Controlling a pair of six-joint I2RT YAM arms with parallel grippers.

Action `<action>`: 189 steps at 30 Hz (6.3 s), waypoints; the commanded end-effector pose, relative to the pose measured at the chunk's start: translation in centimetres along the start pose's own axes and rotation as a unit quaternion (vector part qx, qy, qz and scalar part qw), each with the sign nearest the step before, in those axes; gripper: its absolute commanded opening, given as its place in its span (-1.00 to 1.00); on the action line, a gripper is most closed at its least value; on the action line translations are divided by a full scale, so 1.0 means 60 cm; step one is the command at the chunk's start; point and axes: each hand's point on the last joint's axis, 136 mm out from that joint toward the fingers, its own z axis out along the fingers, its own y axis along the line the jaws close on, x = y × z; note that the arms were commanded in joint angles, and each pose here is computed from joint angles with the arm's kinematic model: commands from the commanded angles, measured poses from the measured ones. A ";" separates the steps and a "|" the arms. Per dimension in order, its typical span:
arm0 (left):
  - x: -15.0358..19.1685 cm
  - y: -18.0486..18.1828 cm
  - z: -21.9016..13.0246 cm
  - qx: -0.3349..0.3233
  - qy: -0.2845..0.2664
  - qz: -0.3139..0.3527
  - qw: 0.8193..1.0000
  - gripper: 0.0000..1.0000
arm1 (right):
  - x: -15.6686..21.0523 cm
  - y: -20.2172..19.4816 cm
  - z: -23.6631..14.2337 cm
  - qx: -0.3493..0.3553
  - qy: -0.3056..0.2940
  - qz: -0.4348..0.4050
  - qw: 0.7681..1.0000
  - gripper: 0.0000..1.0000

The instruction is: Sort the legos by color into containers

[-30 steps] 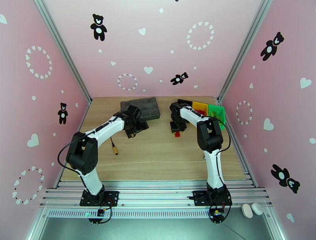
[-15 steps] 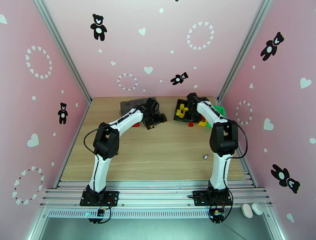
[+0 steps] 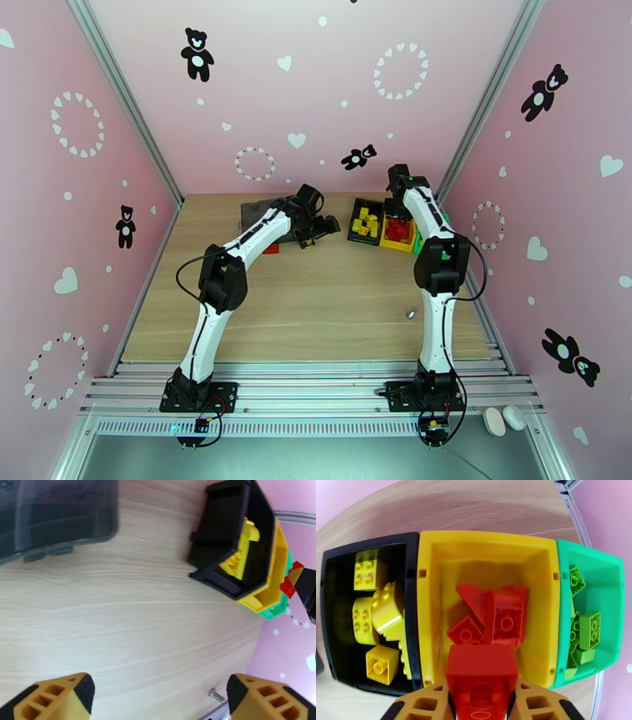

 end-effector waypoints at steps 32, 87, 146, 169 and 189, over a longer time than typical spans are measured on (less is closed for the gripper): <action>-0.083 0.328 -0.049 -0.269 -0.116 0.061 0.954 0.90 | 0.107 0.088 -0.146 -0.089 0.005 -0.028 0.996 0.22; 0.160 0.094 0.113 -0.089 0.043 0.310 0.946 0.30 | 0.223 0.062 -0.156 -0.071 0.057 -0.031 0.995 0.22; 0.095 -0.015 0.059 0.091 0.061 0.091 0.990 0.97 | 0.222 0.151 -0.091 -0.132 0.095 -0.058 0.985 -0.51; 0.057 -0.139 0.059 0.110 0.033 0.104 0.988 0.96 | -0.011 -0.012 0.009 -0.019 0.011 0.053 0.998 0.10; -0.014 0.077 -0.278 -0.070 -0.268 0.127 0.952 0.96 | 0.108 -0.005 -0.202 -0.028 -0.088 -0.007 0.996 0.45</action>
